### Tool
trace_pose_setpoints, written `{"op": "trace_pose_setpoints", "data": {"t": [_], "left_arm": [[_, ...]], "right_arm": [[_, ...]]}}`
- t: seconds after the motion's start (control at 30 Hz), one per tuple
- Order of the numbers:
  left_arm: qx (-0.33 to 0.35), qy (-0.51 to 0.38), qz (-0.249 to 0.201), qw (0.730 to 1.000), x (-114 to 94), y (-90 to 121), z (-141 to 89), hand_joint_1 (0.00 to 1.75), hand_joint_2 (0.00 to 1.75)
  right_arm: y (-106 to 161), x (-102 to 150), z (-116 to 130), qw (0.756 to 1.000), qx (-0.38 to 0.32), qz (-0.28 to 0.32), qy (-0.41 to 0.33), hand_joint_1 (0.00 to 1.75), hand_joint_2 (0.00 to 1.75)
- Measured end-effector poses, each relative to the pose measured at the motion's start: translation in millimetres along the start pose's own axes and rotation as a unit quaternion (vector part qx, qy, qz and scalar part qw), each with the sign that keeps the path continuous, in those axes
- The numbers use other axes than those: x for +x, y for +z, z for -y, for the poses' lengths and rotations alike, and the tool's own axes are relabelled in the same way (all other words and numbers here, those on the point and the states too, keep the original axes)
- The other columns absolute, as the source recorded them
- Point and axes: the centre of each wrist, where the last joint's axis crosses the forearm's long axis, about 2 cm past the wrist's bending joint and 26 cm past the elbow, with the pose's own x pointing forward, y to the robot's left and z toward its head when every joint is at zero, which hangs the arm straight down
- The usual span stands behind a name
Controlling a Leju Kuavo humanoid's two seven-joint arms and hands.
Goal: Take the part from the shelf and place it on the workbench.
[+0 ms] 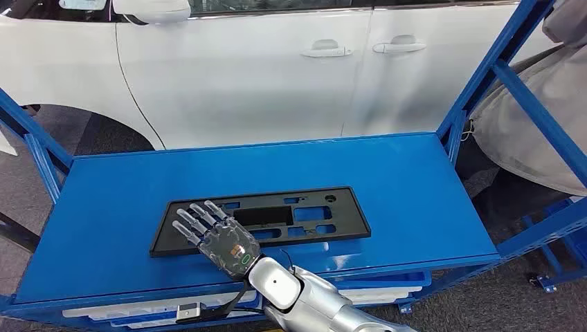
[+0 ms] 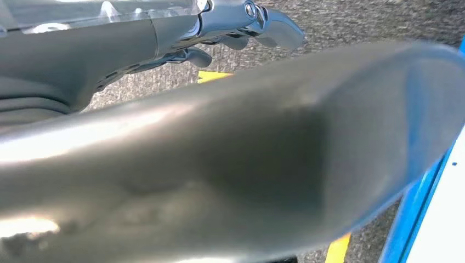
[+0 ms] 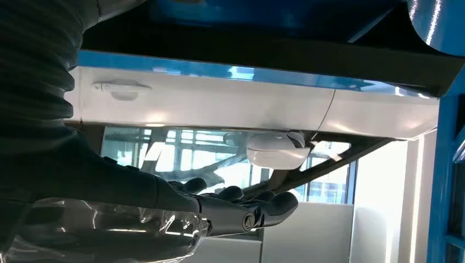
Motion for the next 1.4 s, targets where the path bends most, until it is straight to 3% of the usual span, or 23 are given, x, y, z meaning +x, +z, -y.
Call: {"op": "trace_pose_setpoints", "data": {"t": [0.7,0.77,0.83,0.9,1.4], "left_arm": [[-0.006,-0.011,-0.001,1.0,-3,1,-7,0.0,0.0],[-0.006,-0.011,0.0,1.0,-2,0,-7,0.0,0.0],[-0.005,-0.011,0.001,1.0,-1,0,-8,0.0,0.0],[-0.005,-0.012,0.002,1.0,-1,0,-9,0.0,0.0],[-0.001,-0.016,0.003,1.0,0,-1,-10,0.0,0.0]], "right_arm": [[28,-34,-22,0.991,0.07,-0.099,0.047,0.0,1.75],[29,-38,-22,0.99,0.071,-0.108,0.048,0.17,1.75],[30,-42,-22,0.989,0.072,-0.115,0.049,1.02,1.75],[33,-45,-23,0.989,0.076,-0.121,0.047,1.73,1.75],[45,-49,-30,0.986,0.099,-0.127,0.031,1.75,1.75]]}}
